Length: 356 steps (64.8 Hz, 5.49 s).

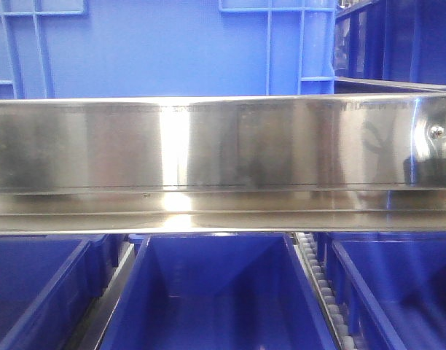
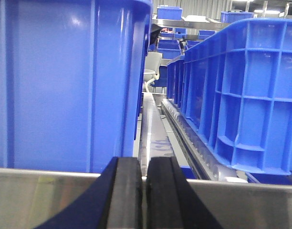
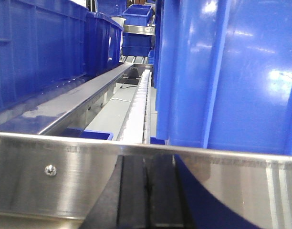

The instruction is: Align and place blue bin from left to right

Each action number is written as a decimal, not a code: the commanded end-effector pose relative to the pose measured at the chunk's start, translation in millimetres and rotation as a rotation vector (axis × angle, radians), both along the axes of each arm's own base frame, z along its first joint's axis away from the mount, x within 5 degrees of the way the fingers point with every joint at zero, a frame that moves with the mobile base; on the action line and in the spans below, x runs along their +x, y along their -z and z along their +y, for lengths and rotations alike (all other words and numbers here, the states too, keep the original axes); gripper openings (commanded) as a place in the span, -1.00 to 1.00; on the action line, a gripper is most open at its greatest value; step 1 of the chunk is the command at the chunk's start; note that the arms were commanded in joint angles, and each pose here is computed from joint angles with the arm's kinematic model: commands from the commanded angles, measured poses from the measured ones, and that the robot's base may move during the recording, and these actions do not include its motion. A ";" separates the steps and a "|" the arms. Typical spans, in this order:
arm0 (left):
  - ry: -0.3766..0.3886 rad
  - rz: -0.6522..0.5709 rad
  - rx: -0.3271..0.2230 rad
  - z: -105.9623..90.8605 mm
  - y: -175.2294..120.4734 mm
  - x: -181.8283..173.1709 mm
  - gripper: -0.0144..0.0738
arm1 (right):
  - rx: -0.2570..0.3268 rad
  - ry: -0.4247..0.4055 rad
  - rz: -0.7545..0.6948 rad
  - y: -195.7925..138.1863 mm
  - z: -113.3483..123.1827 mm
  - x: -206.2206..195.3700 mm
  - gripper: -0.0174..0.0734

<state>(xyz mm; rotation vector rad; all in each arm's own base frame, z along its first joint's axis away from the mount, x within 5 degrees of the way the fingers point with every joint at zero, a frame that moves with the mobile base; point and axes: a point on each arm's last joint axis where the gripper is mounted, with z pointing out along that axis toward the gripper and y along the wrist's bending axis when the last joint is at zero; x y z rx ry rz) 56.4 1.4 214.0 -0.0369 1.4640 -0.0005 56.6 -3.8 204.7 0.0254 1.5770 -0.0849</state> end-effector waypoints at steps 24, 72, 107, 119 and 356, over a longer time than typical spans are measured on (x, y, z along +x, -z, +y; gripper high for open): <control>0.008 -0.214 0.007 -0.9 -43.3 -9.9 -0.62 | 0.009 0.014 -0.219 -19.7 -1.3 -2.4 -0.81; 0.010 -0.022 -0.015 0.6 -252.0 -20.4 0.54 | 0.036 -0.064 -0.181 -249.4 7.5 -27.5 0.65; 0.309 0.355 0.087 -45.1 -281.6 77.7 0.62 | 0.115 -0.426 0.141 -286.2 41.8 71.7 0.64; 0.291 0.517 0.100 -59.3 -292.9 118.2 0.62 | 0.101 -0.521 0.264 -305.8 61.7 111.3 0.64; 0.093 1.078 0.052 -61.7 -184.3 324.1 0.49 | 0.125 -0.220 0.924 -187.5 147.2 353.1 0.07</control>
